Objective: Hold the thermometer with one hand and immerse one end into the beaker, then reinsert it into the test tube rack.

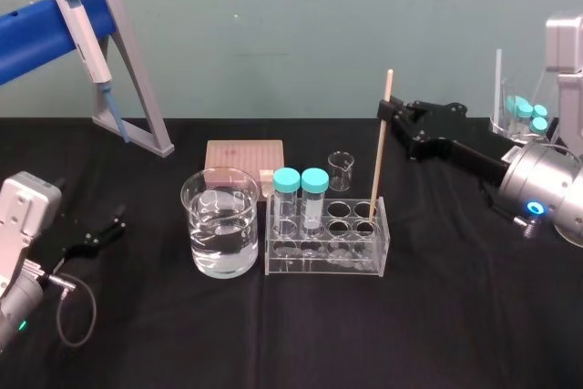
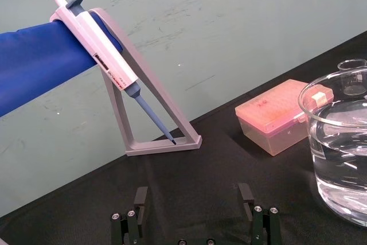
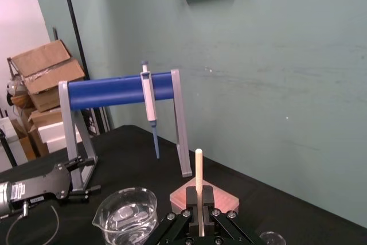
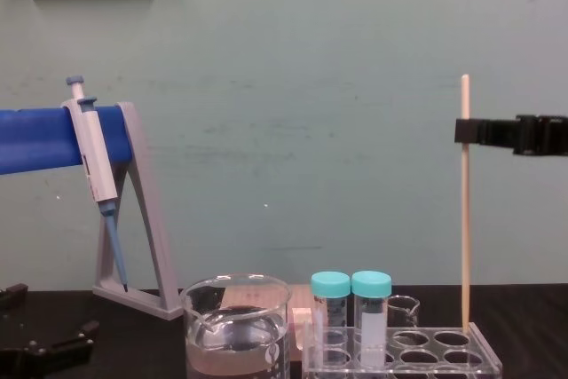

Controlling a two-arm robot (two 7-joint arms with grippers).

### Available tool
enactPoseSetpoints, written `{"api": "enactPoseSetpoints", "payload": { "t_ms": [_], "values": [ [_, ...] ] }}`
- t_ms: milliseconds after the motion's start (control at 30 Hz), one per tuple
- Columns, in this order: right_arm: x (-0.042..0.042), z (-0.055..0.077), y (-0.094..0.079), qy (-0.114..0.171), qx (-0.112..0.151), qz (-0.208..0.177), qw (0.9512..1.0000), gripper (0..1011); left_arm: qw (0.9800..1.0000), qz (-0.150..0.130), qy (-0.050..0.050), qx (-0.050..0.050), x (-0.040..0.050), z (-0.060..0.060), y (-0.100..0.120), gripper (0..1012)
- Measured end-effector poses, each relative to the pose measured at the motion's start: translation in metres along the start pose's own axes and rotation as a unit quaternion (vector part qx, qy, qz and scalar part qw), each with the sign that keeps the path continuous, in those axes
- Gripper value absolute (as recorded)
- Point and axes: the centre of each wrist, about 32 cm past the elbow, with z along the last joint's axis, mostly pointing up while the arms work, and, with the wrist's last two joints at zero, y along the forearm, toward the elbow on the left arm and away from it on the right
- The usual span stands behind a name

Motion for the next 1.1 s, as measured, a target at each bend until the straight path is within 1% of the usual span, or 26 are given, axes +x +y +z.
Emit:
{"api": "enactPoseSetpoints", "payload": {
  "t_ms": [267,367,600,867,1100],
  "values": [
    [-0.0026,-0.011,0.004,-0.003,-0.005,-0.003,1.0,46,1.0,0.0,0.0,0.0,0.0,0.0,0.0,1004],
    [-0.0024,-0.016,0.005,-0.004,-0.008,-0.006,0.9999,46,1.0,0.0,0.0,0.0,0.0,0.0,0.0,1004],
    [-0.0008,-0.02,0.006,-0.006,-0.007,-0.013,0.9999,46,1.0,0.0,0.0,0.0,0.0,0.0,0.0,1004],
    [0.0051,-0.018,0.012,-0.015,0.002,-0.023,0.9996,46,1.0,0.0,0.0,0.0,0.0,0.0,0.0,1004],
    [0.0126,-0.015,0.019,-0.022,0.008,-0.025,0.9994,46,1.0,0.0,0.0,0.0,0.0,0.0,0.0,1004]
  ]
}}
